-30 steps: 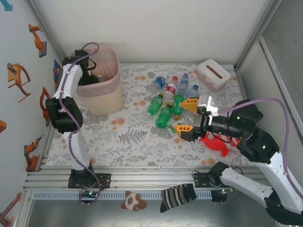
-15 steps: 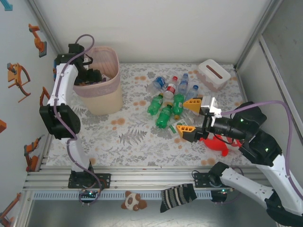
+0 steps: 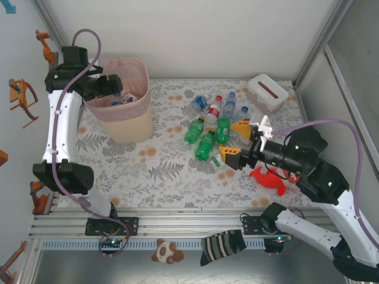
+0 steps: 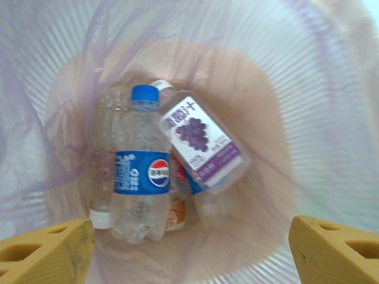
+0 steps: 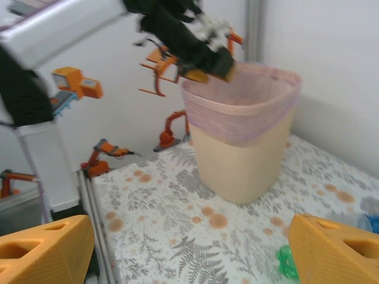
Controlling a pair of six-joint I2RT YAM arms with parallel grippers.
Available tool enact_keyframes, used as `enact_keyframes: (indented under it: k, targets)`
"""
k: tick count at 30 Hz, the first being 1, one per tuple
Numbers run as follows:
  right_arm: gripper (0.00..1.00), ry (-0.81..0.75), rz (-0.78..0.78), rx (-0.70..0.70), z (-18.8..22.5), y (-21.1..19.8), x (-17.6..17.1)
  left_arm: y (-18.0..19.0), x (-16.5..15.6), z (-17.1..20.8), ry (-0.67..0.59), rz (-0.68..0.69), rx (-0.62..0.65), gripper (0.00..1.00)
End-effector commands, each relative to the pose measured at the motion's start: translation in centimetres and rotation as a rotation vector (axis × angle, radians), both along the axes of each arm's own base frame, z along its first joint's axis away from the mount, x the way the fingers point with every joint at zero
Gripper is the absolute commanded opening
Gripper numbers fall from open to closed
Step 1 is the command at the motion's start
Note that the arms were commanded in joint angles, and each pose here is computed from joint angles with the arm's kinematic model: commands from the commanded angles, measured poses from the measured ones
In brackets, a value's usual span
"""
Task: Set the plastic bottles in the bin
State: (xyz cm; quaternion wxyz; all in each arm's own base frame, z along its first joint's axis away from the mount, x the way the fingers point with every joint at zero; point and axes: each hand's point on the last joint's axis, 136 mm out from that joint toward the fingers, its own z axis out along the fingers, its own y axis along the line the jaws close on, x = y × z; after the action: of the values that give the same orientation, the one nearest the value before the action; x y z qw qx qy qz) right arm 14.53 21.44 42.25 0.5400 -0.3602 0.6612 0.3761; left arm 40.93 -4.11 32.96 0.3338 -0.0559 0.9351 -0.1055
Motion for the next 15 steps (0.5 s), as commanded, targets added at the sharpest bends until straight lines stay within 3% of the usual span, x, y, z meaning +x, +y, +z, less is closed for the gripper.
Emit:
enact_keyframes:
  k: [1,9,15]
  targets:
    - [0.84,0.132,-0.178,-0.014,-1.5,-0.8,3.0,-1.8,-1.7,2.1,-0.069,-0.059,-0.095,0.84]
    - [0.84,0.448,-0.548,-0.047,-7.9,-2.6,8.2,-4.7,-6.3,5.0,-0.224,-0.190,-0.241,0.84]
    - [0.86,0.657,-0.974,-0.056,-14.1,-7.2,10.5,-6.6,-9.4,5.8,-0.288,-0.285,-0.323,0.84]
